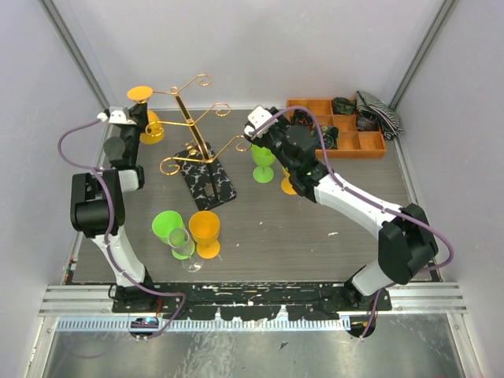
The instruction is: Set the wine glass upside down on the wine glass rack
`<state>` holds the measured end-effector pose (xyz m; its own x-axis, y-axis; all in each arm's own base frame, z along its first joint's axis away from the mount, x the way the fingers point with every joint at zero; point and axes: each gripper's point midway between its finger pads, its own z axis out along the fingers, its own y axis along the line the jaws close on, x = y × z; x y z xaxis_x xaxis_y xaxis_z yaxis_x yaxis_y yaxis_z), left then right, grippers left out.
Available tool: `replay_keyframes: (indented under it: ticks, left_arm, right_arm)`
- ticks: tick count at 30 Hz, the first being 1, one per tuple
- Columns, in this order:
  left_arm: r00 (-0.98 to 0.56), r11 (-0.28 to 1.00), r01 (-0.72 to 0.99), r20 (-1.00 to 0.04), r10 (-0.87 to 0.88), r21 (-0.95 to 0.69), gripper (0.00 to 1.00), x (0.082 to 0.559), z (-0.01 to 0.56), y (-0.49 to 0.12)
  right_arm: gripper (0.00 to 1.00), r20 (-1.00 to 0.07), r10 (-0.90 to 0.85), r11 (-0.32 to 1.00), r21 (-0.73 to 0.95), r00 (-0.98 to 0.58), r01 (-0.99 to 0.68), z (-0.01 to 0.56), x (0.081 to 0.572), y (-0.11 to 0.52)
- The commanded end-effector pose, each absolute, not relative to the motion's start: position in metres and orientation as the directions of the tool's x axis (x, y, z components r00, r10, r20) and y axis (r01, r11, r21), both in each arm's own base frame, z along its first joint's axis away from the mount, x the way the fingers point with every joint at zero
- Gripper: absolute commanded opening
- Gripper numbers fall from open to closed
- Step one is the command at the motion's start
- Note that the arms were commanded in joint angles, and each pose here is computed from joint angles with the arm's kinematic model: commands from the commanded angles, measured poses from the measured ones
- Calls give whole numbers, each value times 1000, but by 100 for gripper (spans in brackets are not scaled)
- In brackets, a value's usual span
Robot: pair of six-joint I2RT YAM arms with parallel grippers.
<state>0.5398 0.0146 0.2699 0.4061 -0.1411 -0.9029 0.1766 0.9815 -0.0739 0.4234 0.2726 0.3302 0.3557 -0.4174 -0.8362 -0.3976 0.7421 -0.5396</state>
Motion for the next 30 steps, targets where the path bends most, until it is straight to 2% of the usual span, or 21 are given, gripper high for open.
replay_keyframes:
  ticks: [1,8,18,23,25,28,30]
  left_arm:
    - [480,994,94,-872,-96,-58,0,532,295,41]
    - [479,995,87,-874,-83,-47,0,522,295,45]
    - [464,978,208,-883,-69,32,0,502,297,16]
    - [428,961,277,-897,-106,19,1,505,284,1]
    - [417,958,287,-900,-125,1,13,506,281,-2]
    - [410,961,274,-902,-134,-18,39,505,278,1]
    - [411,966,258,-902,-132,-24,53,503,277,4]
  right_arm:
    - [60,-828,-384,766,-533,410,-359,361,426,273]
    - [60,-827,-385,762,-535,409,-365,359,426,274]
    - [61,-841,-377,769,-518,388,-375,352,426,273]
    - [61,-845,-371,769,-512,385,-383,351,425,274]
    - [61,-847,-368,770,-509,383,-385,351,425,275]
    - [61,-850,-365,774,-504,379,-385,351,424,273]
    - [61,-851,-364,775,-502,378,-383,352,424,272]
